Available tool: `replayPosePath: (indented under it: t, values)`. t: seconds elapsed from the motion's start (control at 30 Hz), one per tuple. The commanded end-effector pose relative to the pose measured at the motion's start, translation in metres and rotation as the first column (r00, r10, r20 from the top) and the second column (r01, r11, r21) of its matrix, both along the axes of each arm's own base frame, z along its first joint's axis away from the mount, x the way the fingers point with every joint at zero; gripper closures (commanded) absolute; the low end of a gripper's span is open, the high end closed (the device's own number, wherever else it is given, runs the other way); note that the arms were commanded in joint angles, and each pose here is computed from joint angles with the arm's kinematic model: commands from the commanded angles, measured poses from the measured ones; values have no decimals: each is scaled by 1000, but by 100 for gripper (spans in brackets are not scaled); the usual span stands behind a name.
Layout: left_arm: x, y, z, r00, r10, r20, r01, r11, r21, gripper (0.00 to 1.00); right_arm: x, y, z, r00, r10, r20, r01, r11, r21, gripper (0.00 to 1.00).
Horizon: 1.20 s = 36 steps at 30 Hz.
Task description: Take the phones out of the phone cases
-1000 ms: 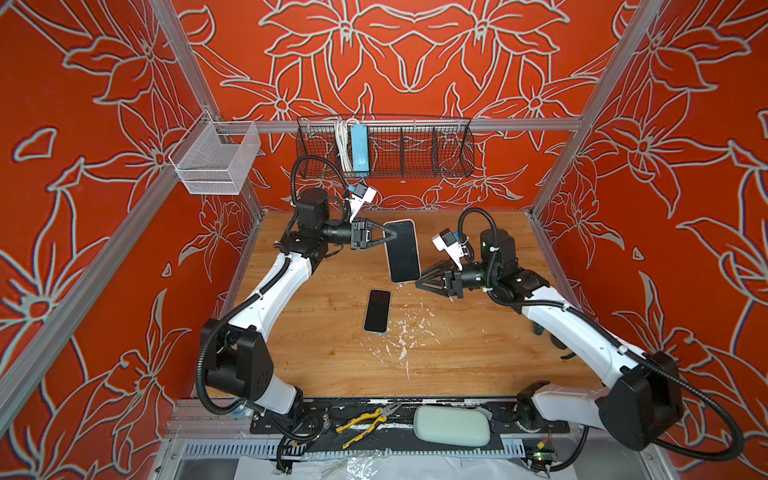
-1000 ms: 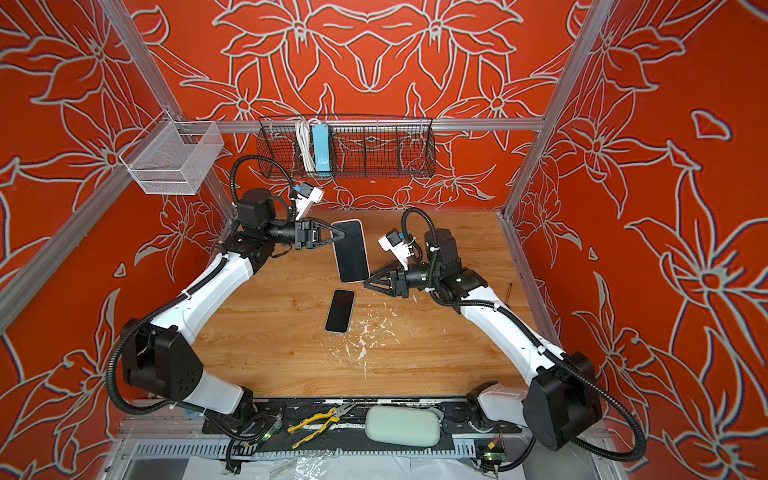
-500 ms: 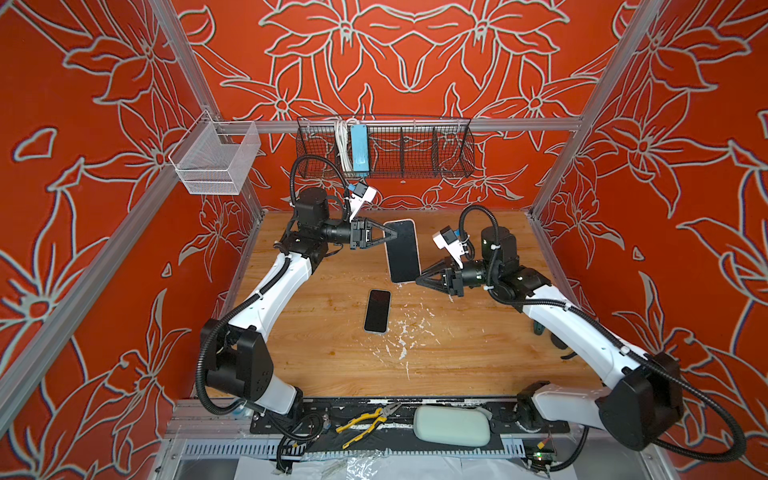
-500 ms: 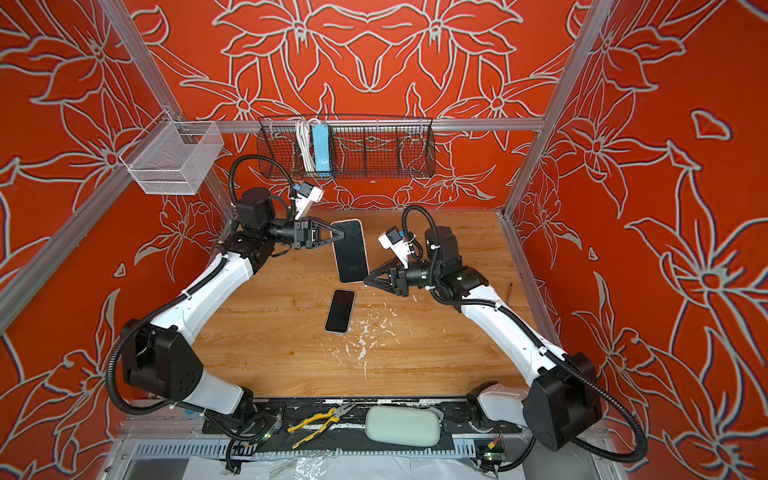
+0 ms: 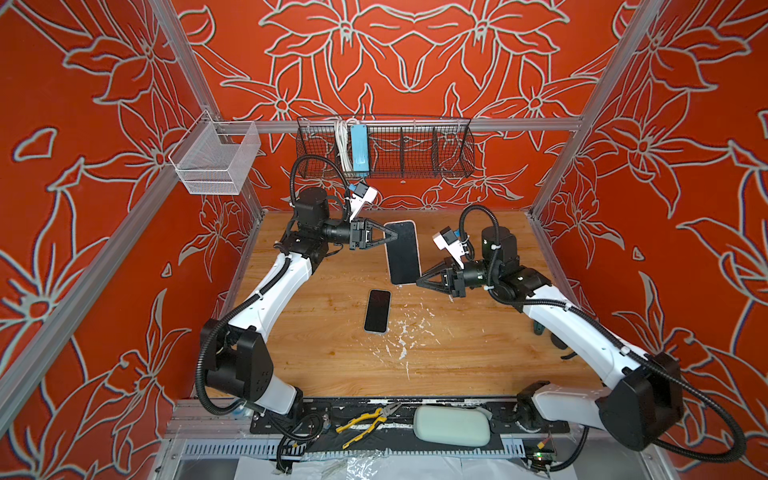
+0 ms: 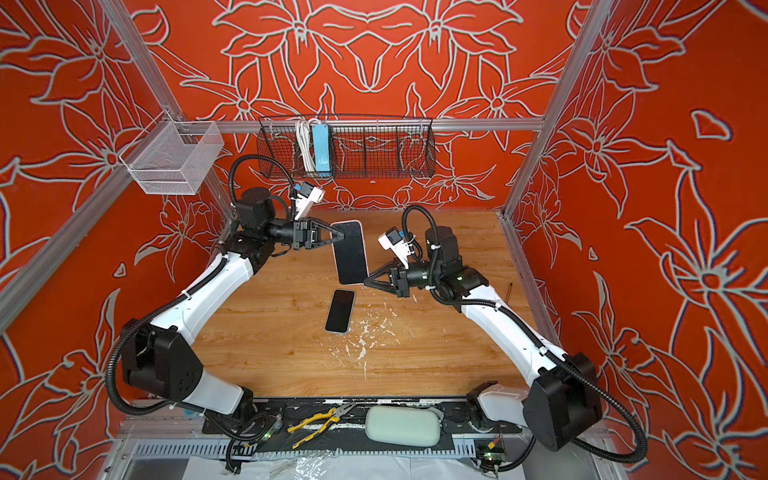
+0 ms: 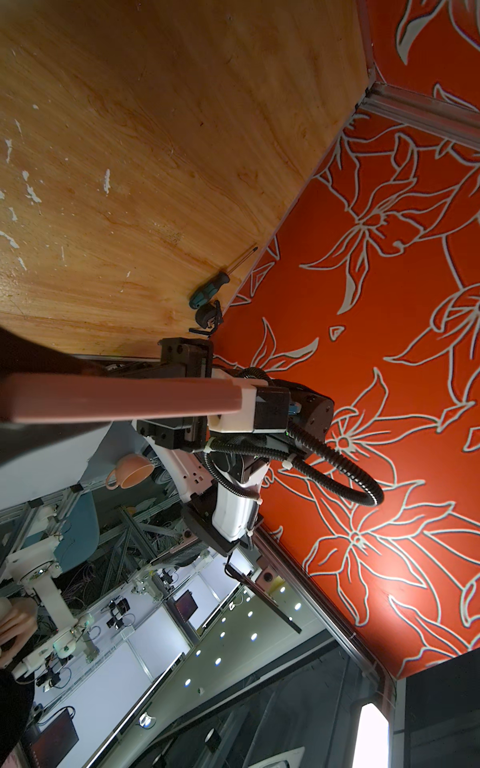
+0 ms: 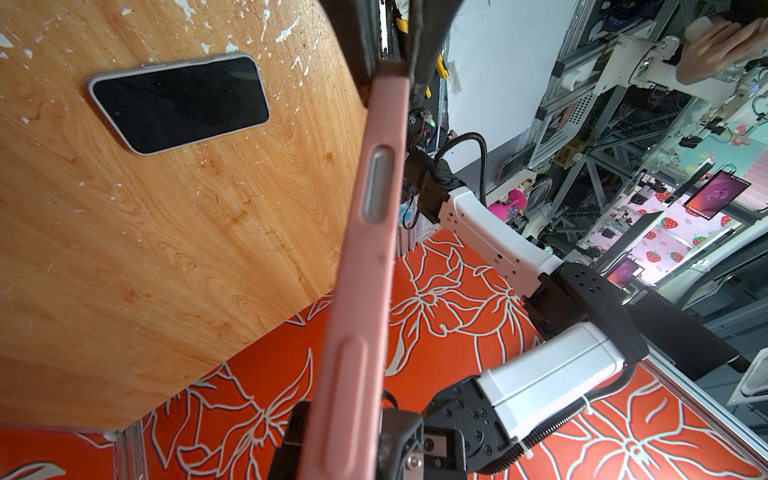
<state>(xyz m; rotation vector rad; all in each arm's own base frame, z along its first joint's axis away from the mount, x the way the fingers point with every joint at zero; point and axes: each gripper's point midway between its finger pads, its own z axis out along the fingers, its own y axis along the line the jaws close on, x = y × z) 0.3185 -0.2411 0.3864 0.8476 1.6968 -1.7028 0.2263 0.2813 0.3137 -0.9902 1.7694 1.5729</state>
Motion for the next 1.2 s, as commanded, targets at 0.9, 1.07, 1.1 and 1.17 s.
replayPosePath:
  t: [0.9,1.07,1.1,1.17]
  values:
    - [4,-13,10,999,-50,18,50,999,-10,100,-27,2,34,982,137,127,-139,990,8,90]
    - [6,-13,6,999,-47,2,47,999,-6,100,-22,5,23,984,108,143,-100,993,-68,82]
    - [7,-13,7,999,-45,5,45,999,-6,100,-21,5,22,984,106,145,-96,992,-79,80]
    - [6,-13,7,999,-46,9,46,999,-5,100,-20,6,20,983,103,151,-88,991,-102,74]
